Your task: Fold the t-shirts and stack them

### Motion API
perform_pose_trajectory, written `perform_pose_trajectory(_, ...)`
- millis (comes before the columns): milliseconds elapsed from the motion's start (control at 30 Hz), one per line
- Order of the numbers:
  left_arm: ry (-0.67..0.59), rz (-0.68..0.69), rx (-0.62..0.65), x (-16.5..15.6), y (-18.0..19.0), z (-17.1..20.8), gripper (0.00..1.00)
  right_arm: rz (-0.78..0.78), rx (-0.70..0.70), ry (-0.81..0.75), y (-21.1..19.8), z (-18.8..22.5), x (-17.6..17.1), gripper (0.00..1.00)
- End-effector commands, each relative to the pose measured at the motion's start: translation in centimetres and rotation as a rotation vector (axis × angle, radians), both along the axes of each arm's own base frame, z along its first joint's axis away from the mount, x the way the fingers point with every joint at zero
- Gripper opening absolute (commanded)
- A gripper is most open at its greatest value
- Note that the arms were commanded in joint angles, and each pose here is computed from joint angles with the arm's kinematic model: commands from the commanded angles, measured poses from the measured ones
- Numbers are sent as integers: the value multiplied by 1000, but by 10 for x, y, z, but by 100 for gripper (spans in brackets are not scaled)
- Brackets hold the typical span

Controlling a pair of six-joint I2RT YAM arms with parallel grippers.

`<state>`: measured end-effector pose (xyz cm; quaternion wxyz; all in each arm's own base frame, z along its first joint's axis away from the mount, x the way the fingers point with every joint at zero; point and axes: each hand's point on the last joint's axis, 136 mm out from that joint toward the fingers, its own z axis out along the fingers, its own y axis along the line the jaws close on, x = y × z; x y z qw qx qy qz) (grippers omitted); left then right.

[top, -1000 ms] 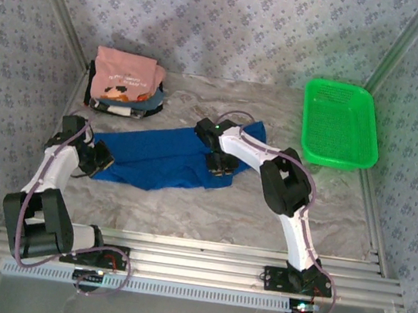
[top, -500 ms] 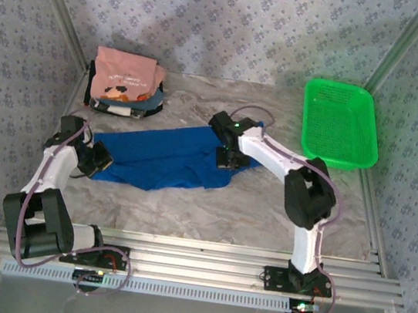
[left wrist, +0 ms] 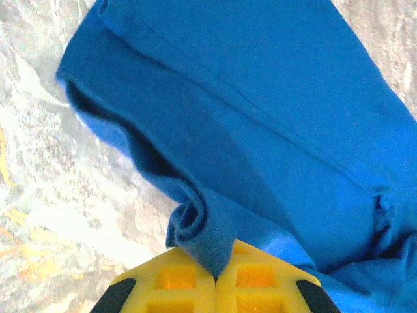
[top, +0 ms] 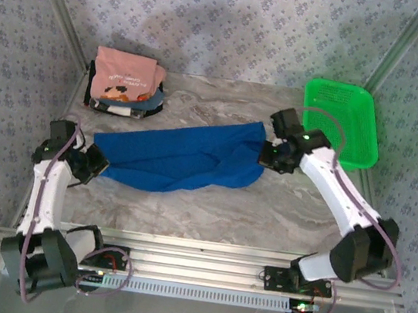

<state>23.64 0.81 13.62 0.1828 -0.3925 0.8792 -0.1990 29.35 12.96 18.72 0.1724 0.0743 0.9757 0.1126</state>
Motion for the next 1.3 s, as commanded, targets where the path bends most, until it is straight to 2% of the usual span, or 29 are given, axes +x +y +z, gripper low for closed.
perform_pose_trajectory(0, 13, 47, -60, -25, -11, 13, 0, -7, 71, 89, -11, -5, -30, 0)
perform_pose_trajectory(400, 154, 266, -81, -124, -23, -5, 0, -69, 206, 265, -44, -15, -108, 0)
perform_pose_trajectory(567, 194, 325, -82, -142, -23, -24, 0, -55, 259, 406, -38, -36, -141, 0)
perform_pose_trajectory(700, 225, 327, -96, -146, -26, -36, 0, -64, 235, 561, -43, -63, -171, 0)
perform_pose_trajectory(767, 232, 327, -93, -148, -26, -39, 0, -81, 219, 589, -46, -68, -178, 0)
perform_pose_trajectory(867, 232, 330, -86, -148, -24, -42, 0, -116, 196, 576, -52, -67, -176, 0)
perform_pose_trajectory(967, 209, 328, -95, -141, -24, -41, 0, -113, 191, 505, -53, -57, -159, 0)
perform_pose_trajectory(1100, 144, 321, -104, -123, -22, -33, 0, -116, 235, 369, -46, -35, -117, 0)
perform_pose_trajectory(1267, 126, 294, -76, -104, -15, -25, 0, -56, 244, 295, -37, -18, -68, 0)
